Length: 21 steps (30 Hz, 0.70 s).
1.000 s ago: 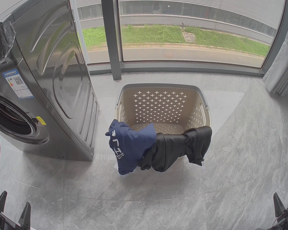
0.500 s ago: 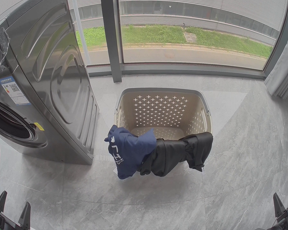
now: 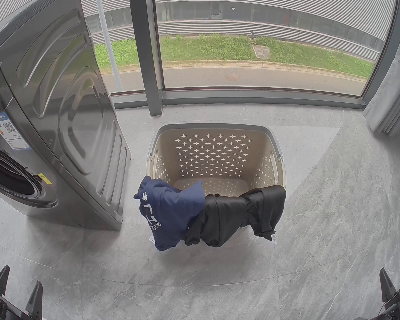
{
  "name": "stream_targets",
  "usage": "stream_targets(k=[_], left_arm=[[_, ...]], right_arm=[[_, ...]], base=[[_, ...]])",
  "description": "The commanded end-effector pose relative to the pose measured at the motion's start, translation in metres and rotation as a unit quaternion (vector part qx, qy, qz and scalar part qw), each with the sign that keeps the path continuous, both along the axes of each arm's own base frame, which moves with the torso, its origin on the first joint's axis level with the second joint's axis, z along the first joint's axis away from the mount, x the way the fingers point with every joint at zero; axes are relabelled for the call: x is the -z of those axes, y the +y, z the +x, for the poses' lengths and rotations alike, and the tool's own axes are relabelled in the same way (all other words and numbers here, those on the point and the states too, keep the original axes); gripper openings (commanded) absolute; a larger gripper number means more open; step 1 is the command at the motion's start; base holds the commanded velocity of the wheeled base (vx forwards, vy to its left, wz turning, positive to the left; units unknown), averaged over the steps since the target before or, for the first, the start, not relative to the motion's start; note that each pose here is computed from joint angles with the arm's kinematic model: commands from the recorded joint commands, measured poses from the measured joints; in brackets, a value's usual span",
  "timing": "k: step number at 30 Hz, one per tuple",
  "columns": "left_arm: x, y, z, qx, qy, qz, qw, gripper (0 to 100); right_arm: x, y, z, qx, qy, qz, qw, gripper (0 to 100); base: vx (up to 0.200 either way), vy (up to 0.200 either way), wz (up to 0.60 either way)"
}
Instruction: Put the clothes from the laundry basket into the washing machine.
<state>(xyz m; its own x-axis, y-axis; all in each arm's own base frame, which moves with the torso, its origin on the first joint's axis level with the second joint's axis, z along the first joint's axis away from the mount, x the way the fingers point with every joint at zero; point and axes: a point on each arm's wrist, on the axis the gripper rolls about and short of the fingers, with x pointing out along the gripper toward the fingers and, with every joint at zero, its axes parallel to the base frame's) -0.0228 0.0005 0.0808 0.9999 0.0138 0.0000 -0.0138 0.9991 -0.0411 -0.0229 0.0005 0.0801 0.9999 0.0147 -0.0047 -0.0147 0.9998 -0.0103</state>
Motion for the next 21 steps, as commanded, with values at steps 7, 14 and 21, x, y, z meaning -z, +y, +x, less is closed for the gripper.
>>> stream_targets(k=[7,14,21], left_arm=[[0.0048,0.0000,0.0002,0.000,0.002,0.000,1.0000,100],[0.0048,0.0000,0.0002,-0.001,0.002,0.000,1.0000,100],[0.0048,0.0000,0.0002,-0.001,0.002,0.002,1.0000,100]], right_arm=[[0.0037,0.0000,0.0007,0.000,0.005,0.000,1.0000,100],[0.0037,0.0001,0.0007,0.000,0.005,-0.001,1.0000,100],[0.0041,0.0001,0.0008,0.000,0.005,-0.005,1.0000,100]], base=[[0.000,0.000,0.00],[0.000,0.000,0.00],[0.000,0.000,0.00]])
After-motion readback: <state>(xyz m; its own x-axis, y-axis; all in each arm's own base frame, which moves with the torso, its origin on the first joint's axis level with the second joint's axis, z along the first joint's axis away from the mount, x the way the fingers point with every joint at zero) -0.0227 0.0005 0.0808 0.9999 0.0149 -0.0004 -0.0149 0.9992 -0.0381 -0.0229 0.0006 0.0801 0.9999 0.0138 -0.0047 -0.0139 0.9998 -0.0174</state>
